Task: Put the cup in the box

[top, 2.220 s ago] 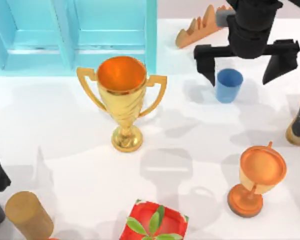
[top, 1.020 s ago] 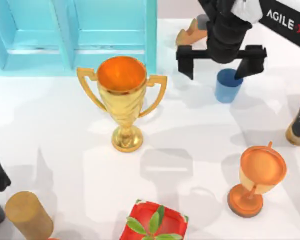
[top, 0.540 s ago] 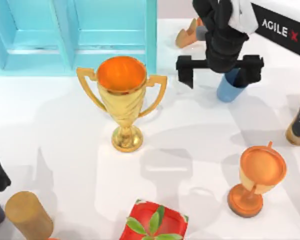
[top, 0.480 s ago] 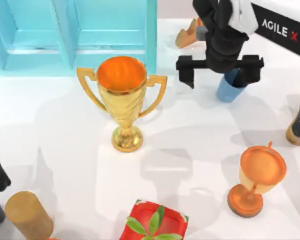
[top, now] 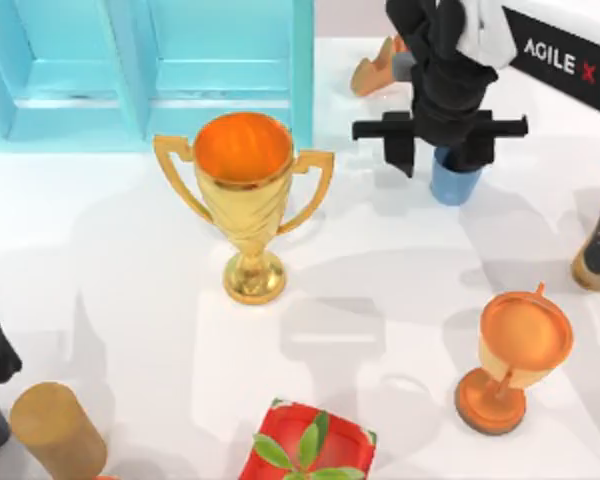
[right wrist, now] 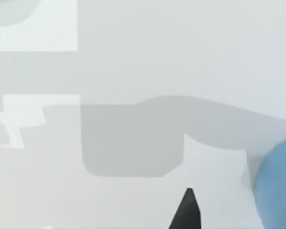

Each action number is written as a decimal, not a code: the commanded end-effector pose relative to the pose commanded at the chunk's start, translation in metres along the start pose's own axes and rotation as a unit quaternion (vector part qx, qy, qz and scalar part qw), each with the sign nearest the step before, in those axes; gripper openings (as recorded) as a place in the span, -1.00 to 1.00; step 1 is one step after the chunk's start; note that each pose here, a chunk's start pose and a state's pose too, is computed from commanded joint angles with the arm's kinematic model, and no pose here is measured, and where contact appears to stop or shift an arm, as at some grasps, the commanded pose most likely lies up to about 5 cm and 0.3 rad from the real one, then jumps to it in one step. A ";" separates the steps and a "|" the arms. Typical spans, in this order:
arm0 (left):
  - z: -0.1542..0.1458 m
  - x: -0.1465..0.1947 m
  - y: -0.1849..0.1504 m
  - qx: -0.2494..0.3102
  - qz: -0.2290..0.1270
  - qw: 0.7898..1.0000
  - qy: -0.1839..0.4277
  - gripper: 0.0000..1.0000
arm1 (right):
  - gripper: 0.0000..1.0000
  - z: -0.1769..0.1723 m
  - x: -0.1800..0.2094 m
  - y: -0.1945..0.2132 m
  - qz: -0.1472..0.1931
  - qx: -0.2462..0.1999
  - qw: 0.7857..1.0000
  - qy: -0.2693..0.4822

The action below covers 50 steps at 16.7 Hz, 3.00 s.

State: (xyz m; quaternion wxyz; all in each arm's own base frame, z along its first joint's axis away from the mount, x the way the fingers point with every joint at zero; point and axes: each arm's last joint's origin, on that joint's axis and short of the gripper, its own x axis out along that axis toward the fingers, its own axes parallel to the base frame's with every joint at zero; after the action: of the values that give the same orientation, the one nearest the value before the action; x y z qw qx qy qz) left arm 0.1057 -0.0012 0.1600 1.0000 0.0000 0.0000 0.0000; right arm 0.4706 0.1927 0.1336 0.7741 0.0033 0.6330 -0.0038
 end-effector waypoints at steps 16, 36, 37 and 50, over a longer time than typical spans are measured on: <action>0.000 0.000 0.000 0.000 0.000 1.000 0.000 1.00 | -1.00 0.003 -0.018 -0.013 0.007 -0.016 1.000 -0.013; 0.000 0.000 0.000 0.000 0.000 1.000 0.000 1.00 | -1.00 -0.135 -0.174 -0.311 0.007 0.001 0.999 0.052; 0.000 0.000 0.000 0.000 0.000 1.000 0.000 1.00 | -1.00 -0.134 -0.173 -0.311 0.006 0.000 0.999 0.052; 0.000 0.000 0.000 0.000 0.000 1.000 0.000 1.00 | -1.00 -0.144 -0.110 -0.319 0.007 0.001 0.999 0.052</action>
State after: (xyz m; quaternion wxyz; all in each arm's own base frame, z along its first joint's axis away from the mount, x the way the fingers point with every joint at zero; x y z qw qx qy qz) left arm 0.1057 -0.0012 0.1600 1.0000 0.0000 0.0000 0.0000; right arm 0.3047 -0.1249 0.2127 0.7401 0.0089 0.6724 0.0008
